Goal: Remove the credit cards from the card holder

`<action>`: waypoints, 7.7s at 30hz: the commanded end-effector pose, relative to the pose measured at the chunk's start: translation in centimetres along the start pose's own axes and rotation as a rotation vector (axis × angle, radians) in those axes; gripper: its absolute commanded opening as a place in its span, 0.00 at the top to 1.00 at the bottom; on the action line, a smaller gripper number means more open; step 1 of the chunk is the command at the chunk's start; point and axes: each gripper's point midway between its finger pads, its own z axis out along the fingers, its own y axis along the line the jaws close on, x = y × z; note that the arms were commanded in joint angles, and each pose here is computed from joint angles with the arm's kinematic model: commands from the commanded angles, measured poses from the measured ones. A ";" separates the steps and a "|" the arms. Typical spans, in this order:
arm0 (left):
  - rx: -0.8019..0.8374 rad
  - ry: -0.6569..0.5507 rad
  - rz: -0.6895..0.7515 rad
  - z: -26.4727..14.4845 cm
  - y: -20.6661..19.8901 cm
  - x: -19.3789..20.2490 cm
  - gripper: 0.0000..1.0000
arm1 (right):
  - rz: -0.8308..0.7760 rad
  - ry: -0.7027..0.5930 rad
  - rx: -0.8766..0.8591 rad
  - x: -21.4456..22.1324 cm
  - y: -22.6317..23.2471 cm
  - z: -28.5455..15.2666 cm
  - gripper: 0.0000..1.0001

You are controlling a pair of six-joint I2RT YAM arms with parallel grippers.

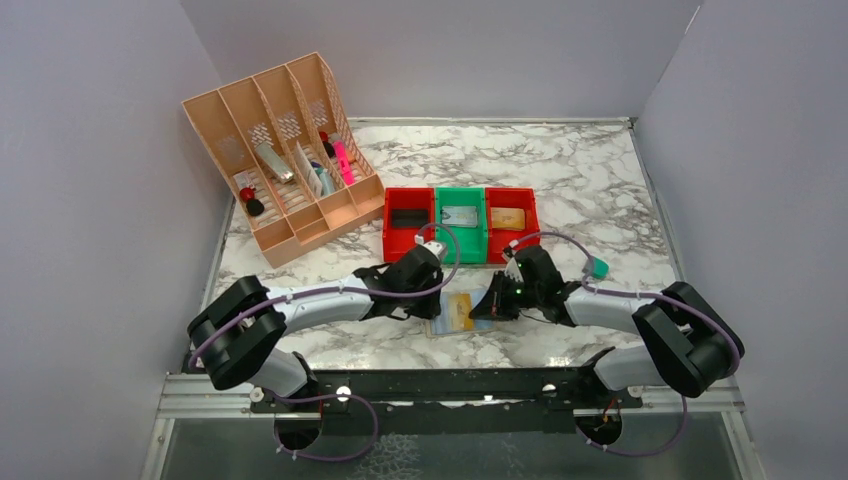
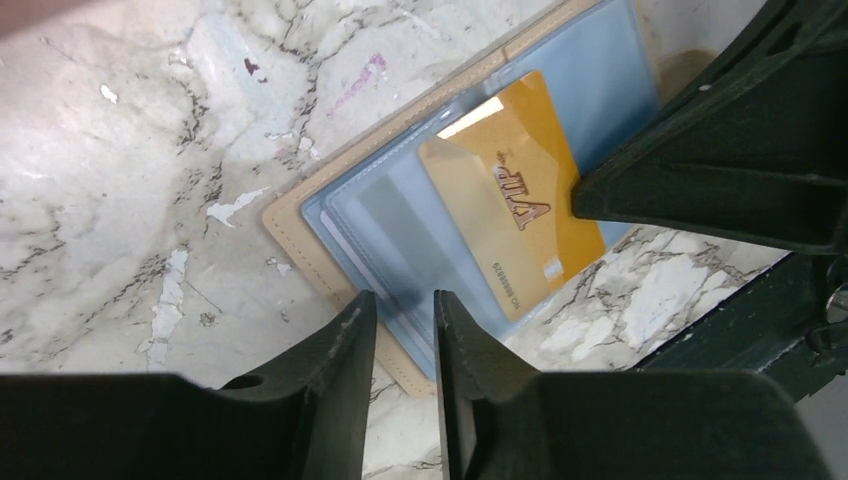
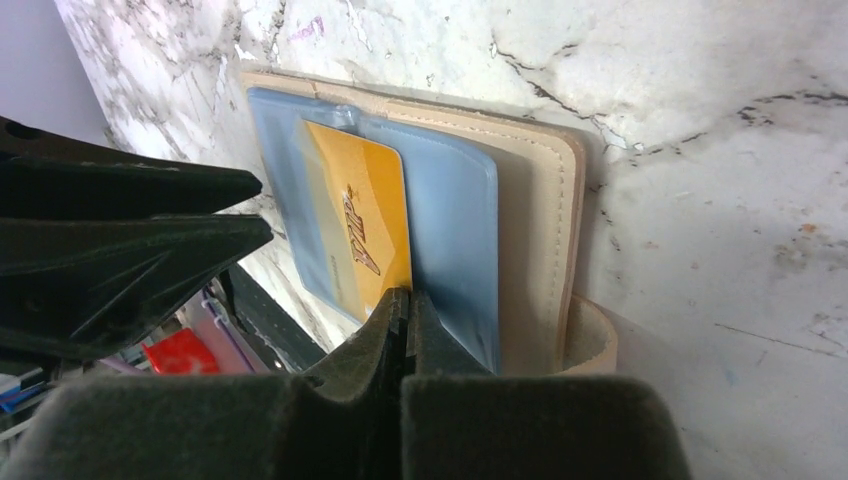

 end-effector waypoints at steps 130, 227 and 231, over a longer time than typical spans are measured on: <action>-0.495 -0.408 -0.035 -14.3 13.3 -8.8 0.01 | -0.951 -0.994 0.415 -18.2 5.5 -16.3 0.99; -0.480 -0.403 -0.021 -14.4 13.2 -8.4 0.01 | -0.628 -0.737 0.255 -26.8 4.1 -10.9 0.51; -0.478 -0.408 -0.024 -14.5 13.2 -8.4 0.01 | -0.415 -0.566 0.271 -23.5 1.9 -9.3 0.59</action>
